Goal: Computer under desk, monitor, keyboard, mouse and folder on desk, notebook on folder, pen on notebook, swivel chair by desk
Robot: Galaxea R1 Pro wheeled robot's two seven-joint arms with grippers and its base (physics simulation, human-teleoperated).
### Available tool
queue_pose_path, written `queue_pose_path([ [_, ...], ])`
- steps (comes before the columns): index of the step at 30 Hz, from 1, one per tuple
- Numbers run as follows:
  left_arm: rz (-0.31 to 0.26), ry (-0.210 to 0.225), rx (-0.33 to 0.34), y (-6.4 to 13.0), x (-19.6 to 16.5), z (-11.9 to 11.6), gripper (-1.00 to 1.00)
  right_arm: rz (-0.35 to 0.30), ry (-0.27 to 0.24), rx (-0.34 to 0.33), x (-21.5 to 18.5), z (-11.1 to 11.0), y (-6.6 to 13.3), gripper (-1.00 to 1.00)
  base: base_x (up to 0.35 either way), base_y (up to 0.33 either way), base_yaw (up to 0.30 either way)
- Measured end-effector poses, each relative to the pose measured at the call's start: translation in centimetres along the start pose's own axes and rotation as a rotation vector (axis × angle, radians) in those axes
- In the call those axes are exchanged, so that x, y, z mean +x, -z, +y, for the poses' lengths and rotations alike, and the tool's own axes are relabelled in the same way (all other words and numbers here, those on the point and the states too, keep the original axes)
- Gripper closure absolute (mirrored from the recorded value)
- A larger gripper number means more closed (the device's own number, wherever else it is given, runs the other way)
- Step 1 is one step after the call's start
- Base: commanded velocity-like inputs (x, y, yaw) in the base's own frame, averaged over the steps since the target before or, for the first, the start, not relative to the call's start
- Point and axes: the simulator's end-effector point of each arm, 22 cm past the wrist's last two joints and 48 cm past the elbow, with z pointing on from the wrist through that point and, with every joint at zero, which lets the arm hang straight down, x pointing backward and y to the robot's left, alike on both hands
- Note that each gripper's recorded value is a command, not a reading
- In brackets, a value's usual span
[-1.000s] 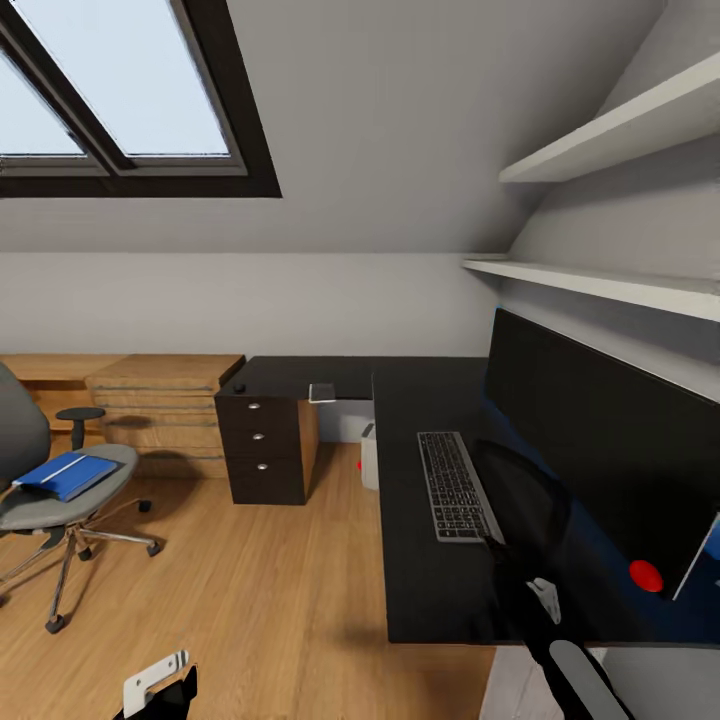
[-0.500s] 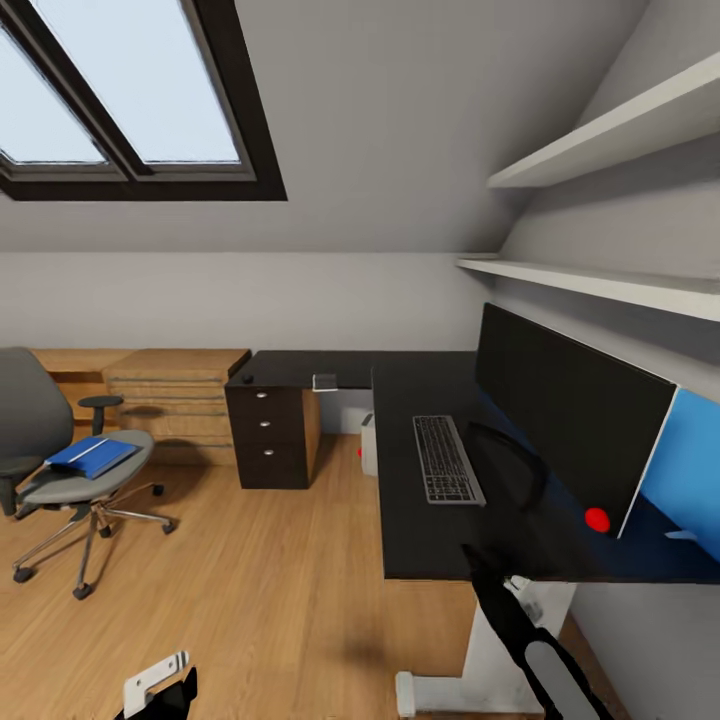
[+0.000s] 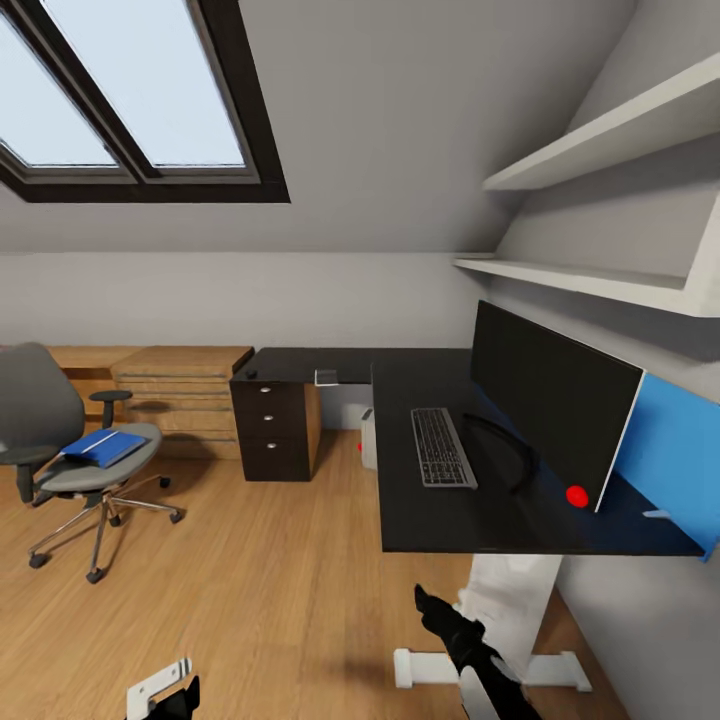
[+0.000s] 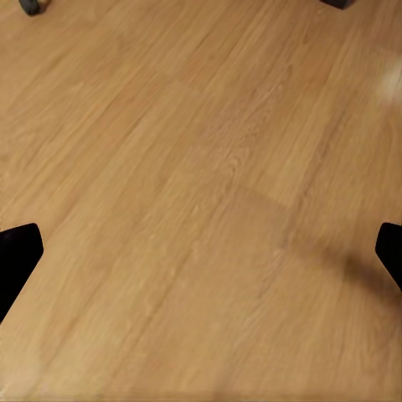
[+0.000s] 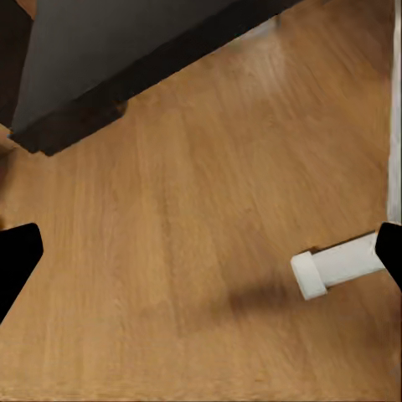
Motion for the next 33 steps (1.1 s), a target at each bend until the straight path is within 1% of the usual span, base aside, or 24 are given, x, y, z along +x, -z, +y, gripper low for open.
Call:
queue_pose_path([
  [2, 0.004, 0.0, -0.002, 0.2, 0.0, 0.1, -1.0, 0.046, 0.058, 0.055, 3.6, -2.4, 0.2, -1.0, -0.006, 0.0, 0.0],
  [3, 0.006, 0.001, -0.003, 0.3, -0.1, 0.1, -1.0, 0.051, 0.07, 0.068, 4.3, -3.1, 0.3, -1.0, -0.003, 0.0, 0.0],
  [4, 0.012, 0.0, -0.004, 0.4, 0.1, 0.2, -1.0, 0.044, 0.085, 0.091, 5.4, -4.2, 0.6, -1.0, -0.002, 0.0, 0.0],
  [5, 0.031, -0.002, -0.009, 0.4, 1.0, 0.4, -1.0, 0.013, 0.102, 0.123, 6.6, -5.9, 1.2, -1.0, -0.001, 0.0, 0.0],
  [6, 0.055, -0.005, -0.014, 0.5, 2.0, 0.6, -1.0, -0.013, 0.112, 0.142, 7.3, -7.0, 1.7, -1.0, 0.0, 0.0, 0.0],
  [7, 0.069, -0.008, -0.016, 0.6, 2.6, 0.7, -1.0, -0.027, 0.118, 0.15, 7.6, -7.5, 2.1, -1.0, 0.0, 0.0, 0.0],
  [9, 0.132, -0.02, -0.024, 1.0, 5.4, 1.1, -1.0, -0.065, 0.135, 0.182, 8.7, -9.2, 3.4, -1.0, 0.0, 0.0, 0.0],
  [10, 0.159, -0.026, -0.026, 1.3, 6.6, 1.1, -1.0, -0.059, 0.144, 0.196, 9.6, -10.1, 4.1, -1.0, 0.0, 0.0, 0.0],
  [13, 0.189, -0.037, -0.023, 1.8, 7.7, 1.0, -1.0, -0.041, 0.161, 0.217, 11.0, -11.1, 5.3, -1.0, 0.0, 0.0, 0.0],
  [18, 0.206, -0.044, -0.02, 2.5, 8.1, 0.8, -1.0, -0.04, 0.175, 0.226, 11.2, -11.5, 6.4, -1.0, 0.0, 0.0, 0.0],
  [22, 0.206, -0.046, -0.02, 2.9, 7.7, 0.7, -1.0, -0.038, 0.188, 0.223, 10.9, -11.3, 6.8, -1.0, 0.0, 0.0, 0.0],
  [25, 0.207, -0.049, -0.019, 2.9, 7.8, 0.8, -1.0, -0.036, 0.202, 0.215, 11.1, -11.2, 6.9, -1.0, 0.0, 0.0, 0.0],
  [31, 0.206, -0.055, -0.023, 2.8, 7.8, 1.1, -1.0, -0.035, 0.206, 0.21, 11.2, -11.0, 6.9, -1.0, 0.0, 0.001, 0.0],
  [33, 0.205, -0.056, -0.024, 2.8, 7.7, 1.2, -1.0, -0.035, 0.206, 0.21, 11.1, -11.0, 6.9, -1.0, 0.0, 0.168, 0.042],
])
